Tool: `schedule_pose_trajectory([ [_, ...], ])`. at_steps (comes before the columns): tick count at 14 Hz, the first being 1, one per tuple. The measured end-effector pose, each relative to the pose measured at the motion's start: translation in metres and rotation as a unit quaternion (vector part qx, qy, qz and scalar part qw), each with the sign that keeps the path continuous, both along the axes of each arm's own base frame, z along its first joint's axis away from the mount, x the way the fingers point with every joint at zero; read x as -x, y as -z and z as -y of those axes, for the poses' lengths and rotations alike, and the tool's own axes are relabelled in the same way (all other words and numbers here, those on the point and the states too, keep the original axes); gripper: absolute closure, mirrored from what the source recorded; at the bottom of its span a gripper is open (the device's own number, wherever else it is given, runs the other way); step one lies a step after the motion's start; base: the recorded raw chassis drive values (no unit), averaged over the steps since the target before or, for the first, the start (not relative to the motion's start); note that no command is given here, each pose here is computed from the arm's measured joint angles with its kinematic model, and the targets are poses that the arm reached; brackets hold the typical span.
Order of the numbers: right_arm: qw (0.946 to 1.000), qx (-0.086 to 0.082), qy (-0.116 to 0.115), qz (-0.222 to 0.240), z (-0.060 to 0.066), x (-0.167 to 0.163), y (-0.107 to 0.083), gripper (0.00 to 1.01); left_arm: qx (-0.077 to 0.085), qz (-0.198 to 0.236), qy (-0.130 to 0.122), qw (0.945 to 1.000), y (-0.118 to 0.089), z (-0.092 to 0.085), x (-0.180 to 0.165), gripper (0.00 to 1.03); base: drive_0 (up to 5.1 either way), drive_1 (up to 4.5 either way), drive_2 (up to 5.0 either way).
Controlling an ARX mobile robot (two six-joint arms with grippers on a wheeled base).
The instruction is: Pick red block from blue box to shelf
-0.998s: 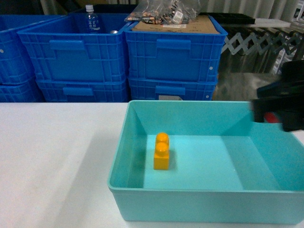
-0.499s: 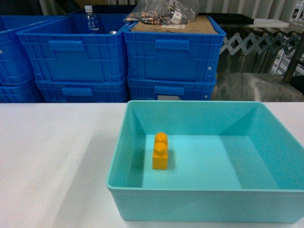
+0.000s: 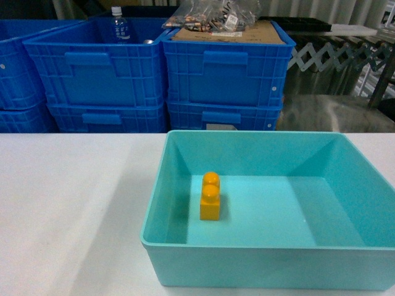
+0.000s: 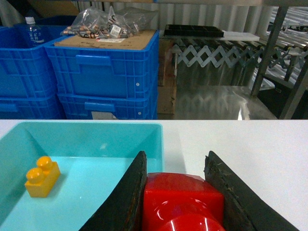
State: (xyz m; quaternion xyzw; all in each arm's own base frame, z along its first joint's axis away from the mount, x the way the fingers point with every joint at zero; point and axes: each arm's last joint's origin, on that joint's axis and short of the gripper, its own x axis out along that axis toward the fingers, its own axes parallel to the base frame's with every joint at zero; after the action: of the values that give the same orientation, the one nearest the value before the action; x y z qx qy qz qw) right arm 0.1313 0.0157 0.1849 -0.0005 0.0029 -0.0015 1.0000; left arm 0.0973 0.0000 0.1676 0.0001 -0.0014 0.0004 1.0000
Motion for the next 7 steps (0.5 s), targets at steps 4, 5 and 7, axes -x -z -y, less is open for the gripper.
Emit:
schedule_pose_trajectory([
  [4, 1.0, 0.0, 0.008, 0.003, 0.017, 0.01, 0.008, 0.72, 0.0, 0.0, -0.001, 1.0, 0.0, 0.0, 0.0, 0.05, 0.0, 0.0, 0.0],
  [5, 1.0, 0.0, -0.001, 0.006, 0.016, 0.015, 0.015, 0.72, 0.0, 0.0, 0.0, 1.0, 0.0, 0.0, 0.0, 0.05, 0.0, 0.0, 0.0],
  [7, 0.9999, 0.0, -0.002, 0.011, 0.016, 0.018, 0.014, 0.72, 0.0, 0.0, 0.0, 1.0, 0.0, 0.0, 0.0, 0.05, 0.0, 0.0, 0.0],
])
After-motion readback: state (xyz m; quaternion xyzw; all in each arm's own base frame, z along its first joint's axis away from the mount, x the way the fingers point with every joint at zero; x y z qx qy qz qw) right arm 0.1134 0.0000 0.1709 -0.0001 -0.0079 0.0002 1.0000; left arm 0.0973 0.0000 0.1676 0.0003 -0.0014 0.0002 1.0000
